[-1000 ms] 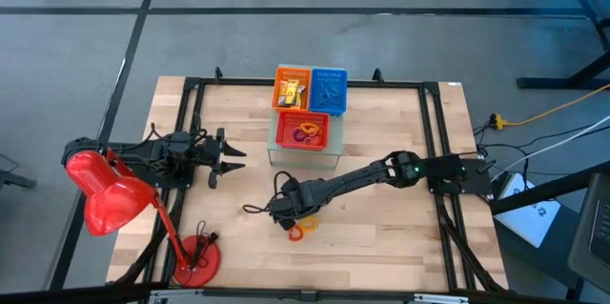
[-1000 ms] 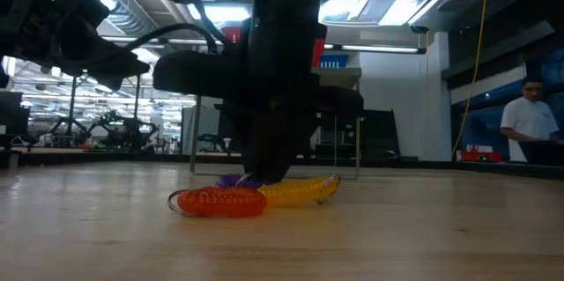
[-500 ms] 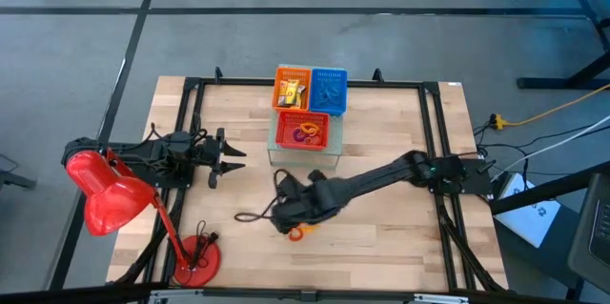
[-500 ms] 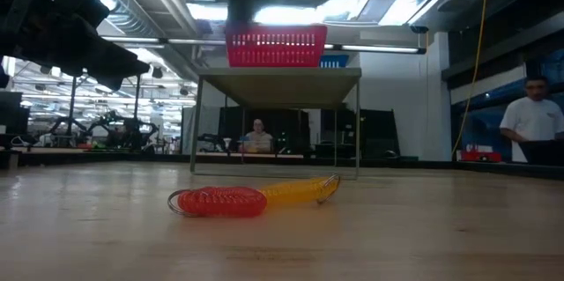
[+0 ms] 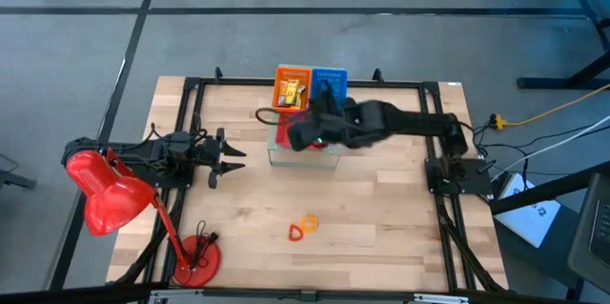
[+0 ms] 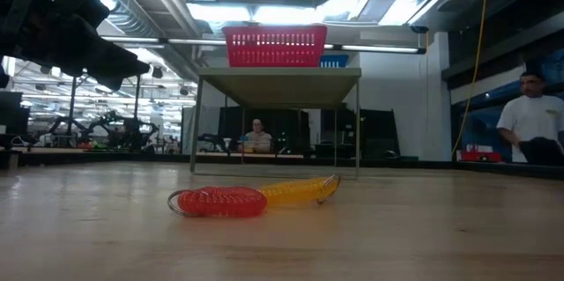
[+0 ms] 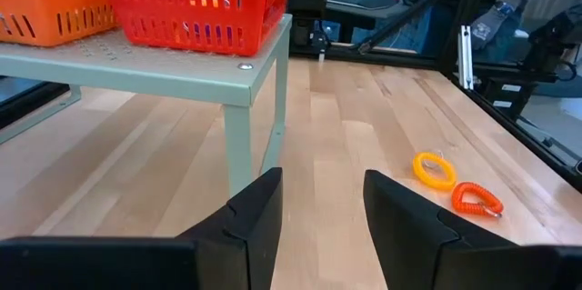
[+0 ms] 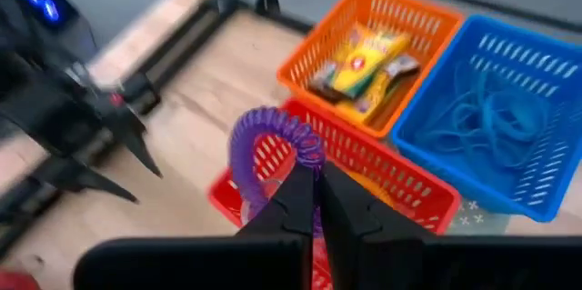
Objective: Pick & Place Office Desk Supplies
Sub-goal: Put the spring keychain into the red bin, then put the yellow spring keychain into the red bin
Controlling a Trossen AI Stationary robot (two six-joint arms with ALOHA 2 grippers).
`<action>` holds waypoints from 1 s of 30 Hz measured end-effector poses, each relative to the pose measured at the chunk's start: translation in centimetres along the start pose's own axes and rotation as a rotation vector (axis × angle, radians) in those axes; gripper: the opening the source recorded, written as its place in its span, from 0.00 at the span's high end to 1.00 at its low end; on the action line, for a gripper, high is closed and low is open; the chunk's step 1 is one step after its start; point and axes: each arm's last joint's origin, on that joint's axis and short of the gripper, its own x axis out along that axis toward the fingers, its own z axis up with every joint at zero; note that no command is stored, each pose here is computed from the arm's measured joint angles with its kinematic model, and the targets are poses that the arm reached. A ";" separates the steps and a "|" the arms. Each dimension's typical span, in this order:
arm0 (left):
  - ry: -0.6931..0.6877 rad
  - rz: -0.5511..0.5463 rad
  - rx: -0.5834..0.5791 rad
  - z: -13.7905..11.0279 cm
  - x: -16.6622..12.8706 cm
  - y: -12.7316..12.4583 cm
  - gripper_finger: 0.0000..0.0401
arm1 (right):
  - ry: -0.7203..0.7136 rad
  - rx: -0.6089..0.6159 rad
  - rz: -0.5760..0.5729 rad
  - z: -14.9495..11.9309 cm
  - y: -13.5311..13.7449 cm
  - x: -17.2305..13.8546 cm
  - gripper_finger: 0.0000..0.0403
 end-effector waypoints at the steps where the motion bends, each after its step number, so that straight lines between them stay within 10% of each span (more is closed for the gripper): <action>1: 0.000 0.000 0.000 0.0 0.0 0.0 0.63 | 0.027 -0.011 -0.001 0.2 -0.1 0.9 0.99; 15: 0.000 0.000 0.000 0.0 0.0 0.0 0.63 | 0.253 -0.170 -0.086 -1.8 0.4 10.0 0.96; 30: 0.000 0.000 0.000 0.0 0.0 0.0 0.63 | 0.245 -0.167 -0.084 -1.8 0.4 9.8 0.53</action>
